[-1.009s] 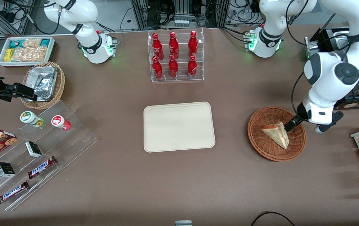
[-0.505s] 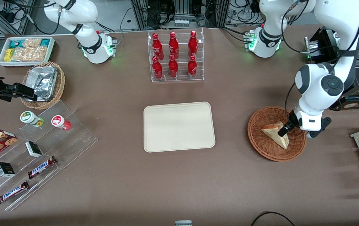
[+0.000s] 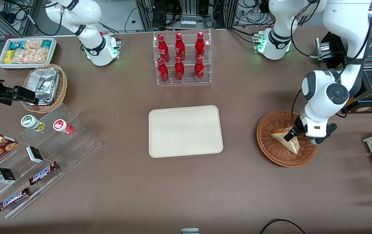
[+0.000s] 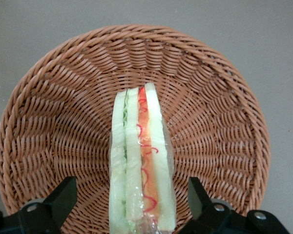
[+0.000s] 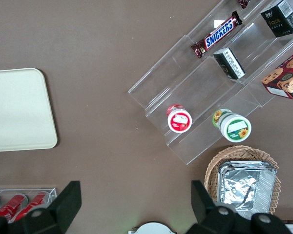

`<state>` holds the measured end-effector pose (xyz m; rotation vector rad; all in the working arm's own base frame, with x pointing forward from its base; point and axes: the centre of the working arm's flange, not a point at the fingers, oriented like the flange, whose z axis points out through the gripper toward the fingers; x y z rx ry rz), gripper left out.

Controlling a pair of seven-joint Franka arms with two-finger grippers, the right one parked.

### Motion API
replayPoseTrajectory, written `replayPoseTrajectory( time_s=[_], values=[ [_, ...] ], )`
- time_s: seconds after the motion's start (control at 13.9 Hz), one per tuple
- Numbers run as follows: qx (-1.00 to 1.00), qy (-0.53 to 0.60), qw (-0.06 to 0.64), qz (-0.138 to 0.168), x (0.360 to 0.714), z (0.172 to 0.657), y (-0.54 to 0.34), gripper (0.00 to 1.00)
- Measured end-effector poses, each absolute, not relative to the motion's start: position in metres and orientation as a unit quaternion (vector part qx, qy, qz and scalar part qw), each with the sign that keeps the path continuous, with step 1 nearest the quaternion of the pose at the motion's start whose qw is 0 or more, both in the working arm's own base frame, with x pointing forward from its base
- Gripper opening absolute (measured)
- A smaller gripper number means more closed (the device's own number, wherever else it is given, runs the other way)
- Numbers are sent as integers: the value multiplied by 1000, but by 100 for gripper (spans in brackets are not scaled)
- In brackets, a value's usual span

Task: Place sandwich from basket to tray
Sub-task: 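Close the left gripper on the sandwich and lift it from the basket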

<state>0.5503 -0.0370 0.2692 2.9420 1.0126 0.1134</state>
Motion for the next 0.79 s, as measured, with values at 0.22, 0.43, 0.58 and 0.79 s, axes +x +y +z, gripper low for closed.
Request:
replayPoseTrajectory(
  time_s=[0.22, 0.43, 0.58, 0.79],
  values=[
    [945, 325, 12, 30, 546, 263, -37, 100],
    [946, 322, 13, 27, 544, 261, -48, 100],
    [947, 321, 14, 25, 543, 258, -53, 100],
    [946, 322, 15, 26, 543, 252, -53, 97]
  ],
)
